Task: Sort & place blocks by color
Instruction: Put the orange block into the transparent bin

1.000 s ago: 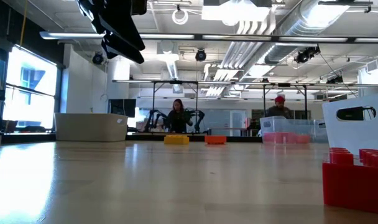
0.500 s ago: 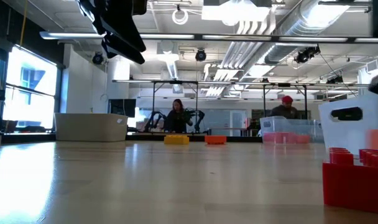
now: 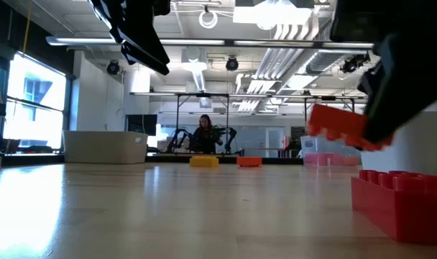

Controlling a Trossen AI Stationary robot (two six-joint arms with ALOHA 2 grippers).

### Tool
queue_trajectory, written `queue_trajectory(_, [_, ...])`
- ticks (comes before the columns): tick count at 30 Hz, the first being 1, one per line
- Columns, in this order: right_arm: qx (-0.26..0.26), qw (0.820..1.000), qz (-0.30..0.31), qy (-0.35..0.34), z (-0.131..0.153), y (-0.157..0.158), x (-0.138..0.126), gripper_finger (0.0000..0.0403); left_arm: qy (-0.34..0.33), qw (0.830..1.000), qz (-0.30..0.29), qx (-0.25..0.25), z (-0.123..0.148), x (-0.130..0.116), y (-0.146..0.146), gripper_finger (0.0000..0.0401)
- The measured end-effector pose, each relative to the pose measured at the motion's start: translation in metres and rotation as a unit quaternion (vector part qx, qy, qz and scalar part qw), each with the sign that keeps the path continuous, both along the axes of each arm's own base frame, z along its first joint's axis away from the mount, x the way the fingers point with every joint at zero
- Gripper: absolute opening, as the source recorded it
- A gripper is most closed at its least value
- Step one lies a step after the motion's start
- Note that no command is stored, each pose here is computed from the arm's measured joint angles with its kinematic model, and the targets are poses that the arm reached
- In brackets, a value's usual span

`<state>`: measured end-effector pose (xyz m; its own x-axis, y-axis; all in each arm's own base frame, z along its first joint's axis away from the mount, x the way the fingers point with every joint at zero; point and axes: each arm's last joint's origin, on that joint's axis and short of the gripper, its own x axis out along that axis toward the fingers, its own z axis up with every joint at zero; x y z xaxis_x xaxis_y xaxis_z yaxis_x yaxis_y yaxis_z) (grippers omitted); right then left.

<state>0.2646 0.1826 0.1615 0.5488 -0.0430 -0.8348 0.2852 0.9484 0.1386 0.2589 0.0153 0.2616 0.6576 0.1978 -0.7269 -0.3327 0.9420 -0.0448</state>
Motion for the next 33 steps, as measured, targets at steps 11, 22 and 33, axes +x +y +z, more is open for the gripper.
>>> queue_trajectory(11, [-0.062, 0.990, -0.056, -0.112, 0.052, -0.033, 0.001, 0.0111, 0.010, 0.998, 0.001, 0.055, 0.000, 0.000, 0.002, 0.0186])
queue_trajectory(22, [-0.204, 0.961, -0.135, -0.131, 0.099, -0.117, -0.002, 0.0111, 0.035, 0.991, 0.007, 0.131, -0.013, 0.014, 0.023, 0.0186])
queue_trajectory(33, [-0.250, 0.936, -0.248, -0.019, 0.104, -0.206, -0.019, 0.0111, 0.047, 0.986, -0.005, 0.160, -0.029, 0.025, 0.074, 0.0186])
